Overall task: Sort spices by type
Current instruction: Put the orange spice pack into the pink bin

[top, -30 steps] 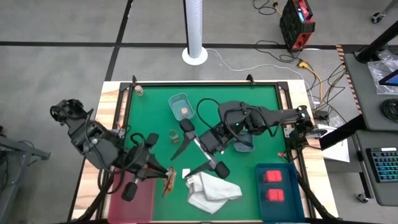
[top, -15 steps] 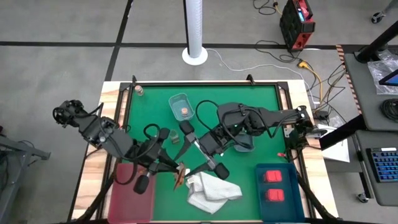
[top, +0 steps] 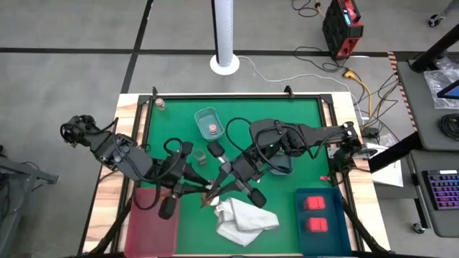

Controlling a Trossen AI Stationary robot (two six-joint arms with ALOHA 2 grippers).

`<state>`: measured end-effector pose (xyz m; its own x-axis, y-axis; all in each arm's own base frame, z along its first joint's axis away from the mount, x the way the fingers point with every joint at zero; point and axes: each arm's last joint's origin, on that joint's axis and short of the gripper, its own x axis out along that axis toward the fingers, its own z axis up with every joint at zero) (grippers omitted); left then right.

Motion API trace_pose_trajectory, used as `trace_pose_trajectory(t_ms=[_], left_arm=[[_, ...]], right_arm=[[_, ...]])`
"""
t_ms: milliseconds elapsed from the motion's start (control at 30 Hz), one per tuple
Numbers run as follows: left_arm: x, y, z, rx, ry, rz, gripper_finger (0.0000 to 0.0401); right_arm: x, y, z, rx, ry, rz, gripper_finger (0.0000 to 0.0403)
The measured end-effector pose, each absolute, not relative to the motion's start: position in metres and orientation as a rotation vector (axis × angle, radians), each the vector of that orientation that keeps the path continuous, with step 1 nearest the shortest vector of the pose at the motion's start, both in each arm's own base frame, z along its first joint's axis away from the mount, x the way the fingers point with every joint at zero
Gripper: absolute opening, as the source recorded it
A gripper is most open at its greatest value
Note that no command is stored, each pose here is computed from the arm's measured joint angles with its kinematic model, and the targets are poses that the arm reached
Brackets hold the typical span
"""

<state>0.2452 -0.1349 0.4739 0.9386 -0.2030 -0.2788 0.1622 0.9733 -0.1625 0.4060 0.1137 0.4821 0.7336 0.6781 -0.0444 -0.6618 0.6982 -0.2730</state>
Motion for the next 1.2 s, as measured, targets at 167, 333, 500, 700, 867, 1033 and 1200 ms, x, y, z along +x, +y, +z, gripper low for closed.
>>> trace_pose_trajectory(t_ms=[167,333,500,700,867,1033,1200], left_arm=[[0.234,-0.127,0.482,-0.146,0.28,-0.161,0.0095],[0.222,-0.119,0.486,-0.132,0.282,-0.111,0.0155],[0.214,-0.112,0.484,-0.109,0.314,-0.052,0.0191],[0.225,-0.117,0.478,-0.058,0.315,0.028,0.0198],[0.233,-0.116,0.469,0.003,0.331,0.195,0.0198],[0.245,-0.119,0.46,0.045,0.36,0.239,0.0198],[0.259,-0.123,0.449,0.085,0.396,0.252,0.0198]], right_arm=[[0.402,0.111,0.484,-0.265,-0.036,0.743,0.0011],[0.395,0.108,0.49,-0.238,-0.007,0.731,0.001],[0.383,0.097,0.492,-0.221,0.153,0.44,0.0009],[0.375,0.084,0.467,-0.196,0.465,0.094,0.0009],[0.376,0.085,0.463,-0.152,0.496,0.08,0.0009],[0.376,0.084,0.463,-0.154,0.489,0.058,0.0009],[0.377,0.084,0.465,-0.16,0.468,0.061,0.0009]])
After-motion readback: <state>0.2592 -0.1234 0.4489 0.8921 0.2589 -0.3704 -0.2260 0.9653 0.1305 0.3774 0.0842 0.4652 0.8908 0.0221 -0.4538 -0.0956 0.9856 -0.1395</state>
